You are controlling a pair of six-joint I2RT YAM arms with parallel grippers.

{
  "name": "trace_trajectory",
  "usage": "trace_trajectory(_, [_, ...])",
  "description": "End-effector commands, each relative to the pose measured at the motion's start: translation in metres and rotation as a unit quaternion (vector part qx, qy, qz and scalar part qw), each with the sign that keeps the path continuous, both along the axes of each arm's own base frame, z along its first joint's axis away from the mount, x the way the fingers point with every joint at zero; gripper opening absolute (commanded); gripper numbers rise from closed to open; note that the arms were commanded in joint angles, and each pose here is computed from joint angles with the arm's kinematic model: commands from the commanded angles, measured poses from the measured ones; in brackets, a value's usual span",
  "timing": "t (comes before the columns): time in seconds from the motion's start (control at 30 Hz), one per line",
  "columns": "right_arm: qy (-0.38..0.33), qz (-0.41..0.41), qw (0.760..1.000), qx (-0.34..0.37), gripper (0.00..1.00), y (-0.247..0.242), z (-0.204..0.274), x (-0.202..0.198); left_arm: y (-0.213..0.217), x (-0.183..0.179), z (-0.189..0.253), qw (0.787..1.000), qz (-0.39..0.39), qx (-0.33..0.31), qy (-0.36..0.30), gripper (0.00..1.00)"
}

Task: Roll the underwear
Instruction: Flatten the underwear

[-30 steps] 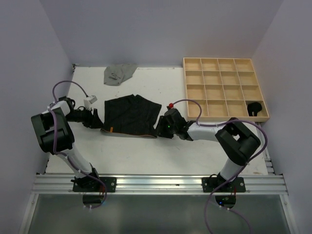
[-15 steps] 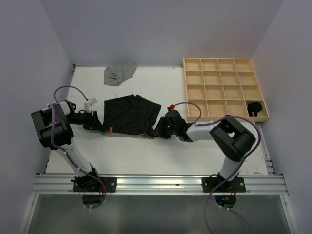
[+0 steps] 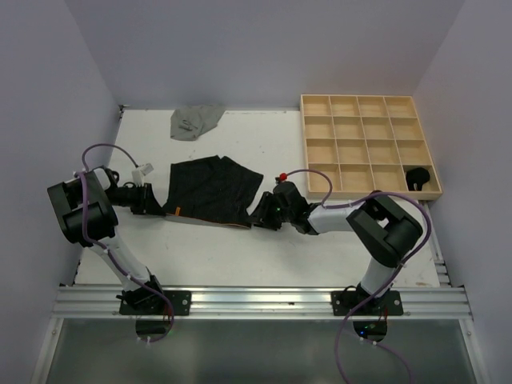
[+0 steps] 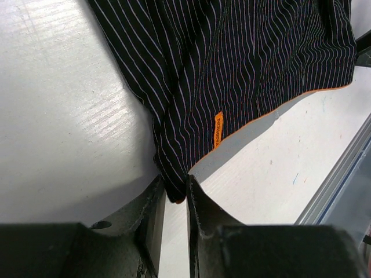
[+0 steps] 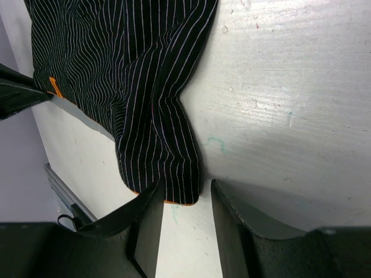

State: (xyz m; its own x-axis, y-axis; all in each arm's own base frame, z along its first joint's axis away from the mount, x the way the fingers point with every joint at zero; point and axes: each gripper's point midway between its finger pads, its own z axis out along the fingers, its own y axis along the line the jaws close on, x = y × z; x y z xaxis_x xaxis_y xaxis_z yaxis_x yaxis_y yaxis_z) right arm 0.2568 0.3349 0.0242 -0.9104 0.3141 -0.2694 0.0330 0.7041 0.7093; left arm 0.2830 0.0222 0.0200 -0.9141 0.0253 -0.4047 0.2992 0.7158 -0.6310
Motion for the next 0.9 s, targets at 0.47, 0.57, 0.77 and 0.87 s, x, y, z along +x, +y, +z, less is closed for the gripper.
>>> trace_trajectory(0.47, [0.048, -0.004, 0.995, -0.088, 0.0, -0.033, -0.046, -0.025, -0.002, 0.0, 0.014, 0.999, -0.025, -0.014, -0.034, 0.08])
trace_trajectory(0.57, [-0.031, -0.019, 0.996, -0.077, 0.0, -0.04, 0.007, -0.007, -0.017, -0.001, 0.055, 0.991, -0.065, -0.064, -0.094, 0.03])
trace_trajectory(0.77, [-0.169, -0.031, 0.984, -0.054, 0.0, -0.049, 0.128, 0.015, -0.029, 0.002, 0.124, 0.971, -0.099, -0.065, -0.21, 0.0])
trace_trajectory(0.87, [-0.181, -0.02, 0.983, -0.04, 0.0, -0.046, 0.159, 0.012, -0.041, -0.005, 0.141, 0.966, -0.111, -0.054, -0.228, 0.0])
